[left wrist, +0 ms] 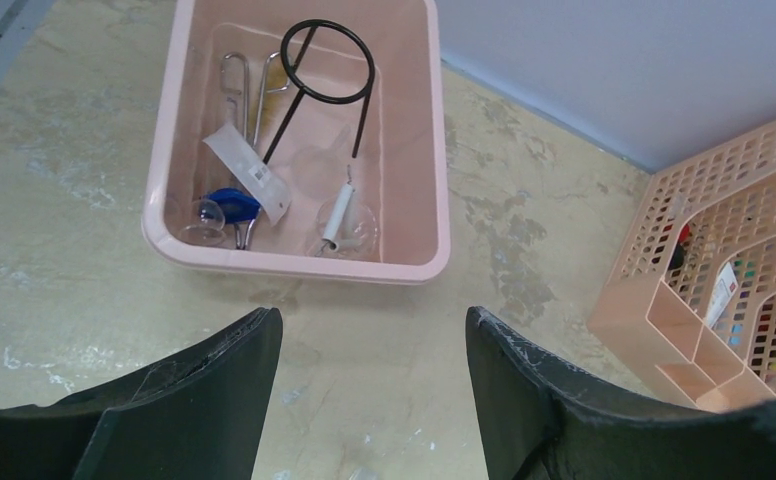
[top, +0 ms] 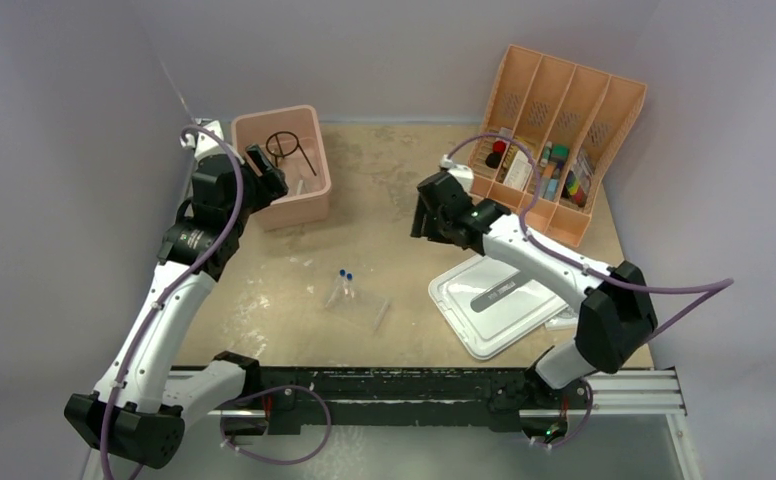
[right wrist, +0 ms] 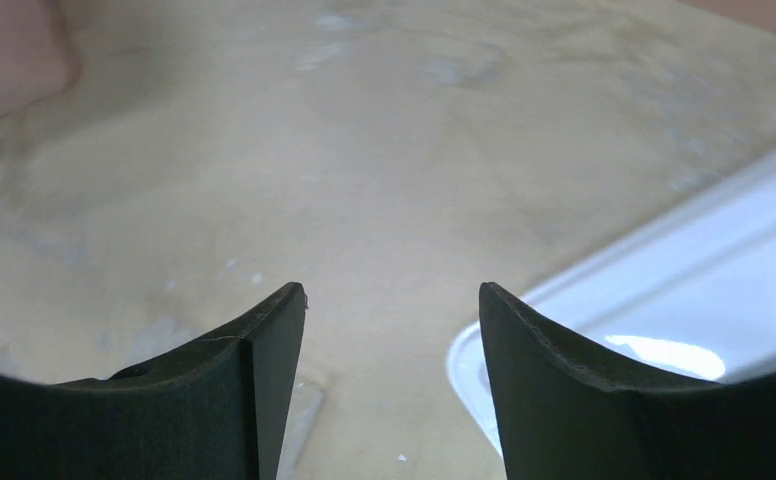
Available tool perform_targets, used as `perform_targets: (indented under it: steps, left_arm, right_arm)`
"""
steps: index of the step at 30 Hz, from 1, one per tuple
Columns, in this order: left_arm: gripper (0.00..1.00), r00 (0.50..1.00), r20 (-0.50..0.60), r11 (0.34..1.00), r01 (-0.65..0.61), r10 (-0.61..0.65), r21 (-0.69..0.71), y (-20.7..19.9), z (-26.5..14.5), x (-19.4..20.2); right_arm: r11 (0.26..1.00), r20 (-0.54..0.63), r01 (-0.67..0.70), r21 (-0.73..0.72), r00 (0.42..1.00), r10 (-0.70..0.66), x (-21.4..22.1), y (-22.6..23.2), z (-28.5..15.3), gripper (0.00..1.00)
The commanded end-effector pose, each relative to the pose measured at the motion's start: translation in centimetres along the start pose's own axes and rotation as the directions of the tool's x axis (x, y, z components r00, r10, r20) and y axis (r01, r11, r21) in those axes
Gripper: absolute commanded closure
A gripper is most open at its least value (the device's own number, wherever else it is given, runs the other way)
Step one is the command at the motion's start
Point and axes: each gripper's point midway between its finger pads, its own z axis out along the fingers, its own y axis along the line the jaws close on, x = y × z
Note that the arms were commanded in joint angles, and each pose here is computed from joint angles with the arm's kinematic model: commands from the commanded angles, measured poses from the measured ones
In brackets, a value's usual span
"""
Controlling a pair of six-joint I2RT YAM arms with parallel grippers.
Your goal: Organize the chemistry lab equipment
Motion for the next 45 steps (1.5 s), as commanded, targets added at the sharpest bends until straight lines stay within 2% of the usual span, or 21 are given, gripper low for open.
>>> perform_targets:
  steps: [1, 4, 7, 15, 18, 22, 28, 41, 44, 45]
  left_arm:
    - [0.33, 0.998, 0.07, 0.996, -0.008, 0.002, 0.09, -1.7, -0.6, -1.9]
    - [0.33, 0.998, 0.066, 0.996, -0.018, 0.012, 0.092, -1.6, -0.6, -1.8]
    - [0.33, 0.998, 0.054, 0.995, -0.023, 0.017, 0.097, -1.6, -0.7, -1.4]
    - [0.33, 0.998, 0.053, 0.995, -0.021, 0.016, 0.095, -1.4, -0.9, -1.2]
    - [0.33, 0.998, 0.056, 0.995, -0.02, 0.015, 0.096, -1.4, -1.0, -1.2]
    - [0.33, 0.998, 0.056, 0.995, -0.02, 0.015, 0.096, -1.4, -1.0, -1.2]
    - [0.33, 0.999, 0.05, 0.994, -0.02, 0.014, 0.104, -1.7, -0.8, -1.3]
    - [0.33, 1.0, -0.003, 0.982, -0.018, 0.019, 0.19, -3.4, -0.5, -0.2]
    - [0.34, 0.999, -0.041, 0.964, -0.014, 0.025, 0.266, -4.8, -0.5, 0.6]
    - [0.34, 0.999, -0.048, 0.957, -0.009, 0.024, 0.288, -5.2, -0.5, 0.8]
  right_arm:
    - [0.896, -0.028, -0.257, 0.362, 0.958, 0.286, 2.6, -8.4, 0.3, 0.35]
    - [0.819, -0.017, -0.352, 0.452, 0.915, 0.403, 3.7, -10.8, 1.6, 0.43]
    - [0.76, -0.021, -0.386, 0.522, 0.885, 0.464, 4.6, -12.2, 2.6, 0.5]
    - [0.631, 0.012, -0.372, 0.681, 0.867, 0.498, 6.0, -15.0, 4.1, 0.51]
    - [0.604, 0.025, -0.373, 0.704, 0.863, 0.504, 6.1, -15.4, 4.1, 0.53]
    - [0.61, 0.03, -0.392, 0.689, 0.856, 0.517, 6.1, -15.2, 4.6, 0.55]
    - [0.632, 0.014, -0.429, 0.646, 0.834, 0.552, 6.7, -14.7, 6.6, 0.64]
    - [0.549, 0.015, -0.466, 0.694, 0.772, 0.636, 8.9, -14.9, 7.5, 0.74]
    - [0.565, 0.005, -0.482, 0.669, 0.764, 0.645, 8.6, -14.5, 7.6, 0.95]
    - [0.571, 0.004, -0.487, 0.661, 0.764, 0.646, 8.4, -14.3, 7.4, 0.98]
